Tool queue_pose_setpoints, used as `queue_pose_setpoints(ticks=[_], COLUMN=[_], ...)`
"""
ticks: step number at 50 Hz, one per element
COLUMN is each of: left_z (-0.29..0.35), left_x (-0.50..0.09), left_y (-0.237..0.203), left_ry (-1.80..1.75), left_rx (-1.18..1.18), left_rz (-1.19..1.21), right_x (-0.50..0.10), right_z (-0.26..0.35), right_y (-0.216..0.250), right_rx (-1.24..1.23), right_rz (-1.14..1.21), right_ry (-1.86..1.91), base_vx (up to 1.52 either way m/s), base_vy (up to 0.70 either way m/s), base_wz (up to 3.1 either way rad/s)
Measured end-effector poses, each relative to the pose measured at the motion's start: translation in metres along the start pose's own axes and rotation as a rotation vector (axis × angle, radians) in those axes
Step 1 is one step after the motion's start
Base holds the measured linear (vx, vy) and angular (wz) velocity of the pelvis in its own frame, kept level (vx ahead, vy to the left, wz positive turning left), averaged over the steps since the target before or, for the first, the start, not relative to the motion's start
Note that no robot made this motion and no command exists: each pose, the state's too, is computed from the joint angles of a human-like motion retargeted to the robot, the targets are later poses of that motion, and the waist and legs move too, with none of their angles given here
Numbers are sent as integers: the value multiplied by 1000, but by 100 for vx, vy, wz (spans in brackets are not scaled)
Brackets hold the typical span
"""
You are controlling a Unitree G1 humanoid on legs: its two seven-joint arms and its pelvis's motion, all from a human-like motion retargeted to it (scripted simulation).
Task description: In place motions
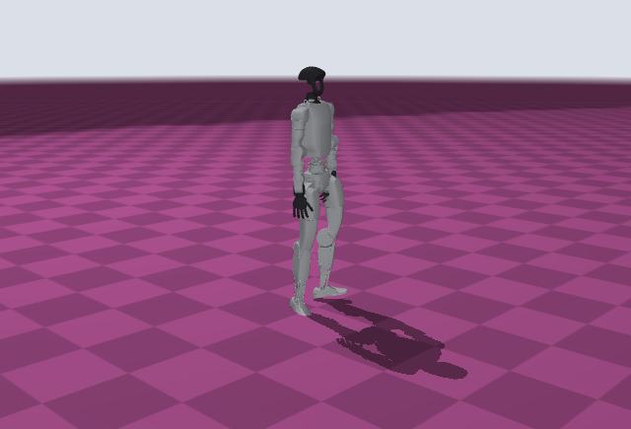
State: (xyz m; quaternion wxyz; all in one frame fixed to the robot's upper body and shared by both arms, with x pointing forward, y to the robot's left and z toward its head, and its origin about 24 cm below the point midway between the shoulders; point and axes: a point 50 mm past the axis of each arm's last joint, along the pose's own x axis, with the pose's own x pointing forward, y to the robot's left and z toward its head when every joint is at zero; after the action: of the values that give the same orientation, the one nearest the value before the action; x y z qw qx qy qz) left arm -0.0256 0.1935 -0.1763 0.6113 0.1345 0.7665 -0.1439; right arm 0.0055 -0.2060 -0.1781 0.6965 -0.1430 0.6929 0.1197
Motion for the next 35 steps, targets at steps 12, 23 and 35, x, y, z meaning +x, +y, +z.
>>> queue_pose_setpoints(ticks=[12,23,35], left_z=[146,216,45], left_x=[-49,-102,-6], left_y=[43,49,7], left_ry=[-523,-842,-184], left_rx=[126,143,-164], left_rz=[142,206,45], right_x=[-20,-42,-7], right_z=[-103,-156,-46], right_y=[-1,6,9], right_rx=[116,378,218], right_rz=[-31,-89,-53], right_ry=[315,509,252], base_vx=[0,0,0], base_vy=[0,0,0], base_wz=[-5,0,10])
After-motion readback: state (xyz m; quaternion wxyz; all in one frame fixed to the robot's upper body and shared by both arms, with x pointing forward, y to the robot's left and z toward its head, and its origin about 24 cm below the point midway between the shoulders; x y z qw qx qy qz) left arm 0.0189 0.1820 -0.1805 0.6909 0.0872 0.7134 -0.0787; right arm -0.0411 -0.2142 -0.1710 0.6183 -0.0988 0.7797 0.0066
